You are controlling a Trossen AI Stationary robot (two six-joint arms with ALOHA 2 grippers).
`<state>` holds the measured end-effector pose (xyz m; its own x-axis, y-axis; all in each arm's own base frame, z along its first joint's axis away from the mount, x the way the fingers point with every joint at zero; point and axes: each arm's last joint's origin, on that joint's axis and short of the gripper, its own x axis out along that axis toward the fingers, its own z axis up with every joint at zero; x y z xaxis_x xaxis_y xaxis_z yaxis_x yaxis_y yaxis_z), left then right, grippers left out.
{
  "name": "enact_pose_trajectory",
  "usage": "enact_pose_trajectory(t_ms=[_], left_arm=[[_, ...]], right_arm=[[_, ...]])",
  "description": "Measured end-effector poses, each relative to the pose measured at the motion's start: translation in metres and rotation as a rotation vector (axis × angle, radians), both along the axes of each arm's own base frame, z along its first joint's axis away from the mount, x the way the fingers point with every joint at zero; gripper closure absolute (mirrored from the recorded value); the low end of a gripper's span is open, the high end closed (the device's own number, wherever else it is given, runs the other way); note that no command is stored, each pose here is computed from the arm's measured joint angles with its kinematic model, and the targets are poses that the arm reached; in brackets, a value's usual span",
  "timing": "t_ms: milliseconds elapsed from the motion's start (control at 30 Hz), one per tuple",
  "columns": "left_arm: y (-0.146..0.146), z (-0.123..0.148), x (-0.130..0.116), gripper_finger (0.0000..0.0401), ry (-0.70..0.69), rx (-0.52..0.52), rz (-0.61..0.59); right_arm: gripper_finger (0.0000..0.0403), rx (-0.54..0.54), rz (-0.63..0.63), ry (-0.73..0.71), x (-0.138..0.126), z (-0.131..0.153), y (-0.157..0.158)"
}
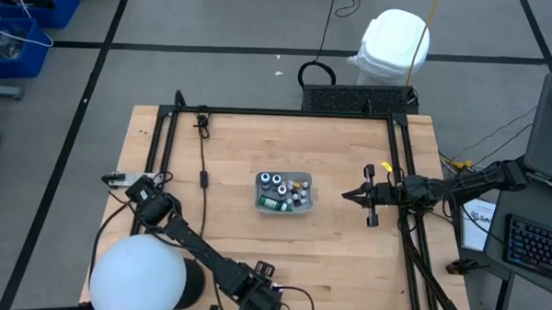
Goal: Pick & Place food coloring
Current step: Put the small black food coloring bottle into the gray bin
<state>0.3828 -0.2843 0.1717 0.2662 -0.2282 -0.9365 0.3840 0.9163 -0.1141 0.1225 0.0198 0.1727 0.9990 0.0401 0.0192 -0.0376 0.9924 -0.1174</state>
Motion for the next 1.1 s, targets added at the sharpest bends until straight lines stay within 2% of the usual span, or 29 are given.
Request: enact_pose_trajectory(t_ms=[267, 767, 967, 1100], left_arm=[[-0.0001, 0.0, -0.0002, 0.0244, 0.001, 0.0, 0.001], [0.0018, -0.0012, -0.0028, 0.0302, 0.03, 0.021, 0.0], [0.0021, -0.0005, -0.0029, 0.0343, 0.026, 0.027, -0.021], [0.002, -0.0002, -0.0032, 0.0346, 0.023, 0.032, -0.054]], right_arm=[[0.0403, 0.0, 0.0, 0.0, 0.0, 0.0, 0.0], [0.0403, -0.001, 0.0, 0.0, 0.0, 0.0, 0.0], [0.0403, -0.004, 0.0, 0.0, 0.0, 0.0, 0.0], [0.0403, -0.004, 0.0, 0.0, 0.0, 0.0, 0.0]])
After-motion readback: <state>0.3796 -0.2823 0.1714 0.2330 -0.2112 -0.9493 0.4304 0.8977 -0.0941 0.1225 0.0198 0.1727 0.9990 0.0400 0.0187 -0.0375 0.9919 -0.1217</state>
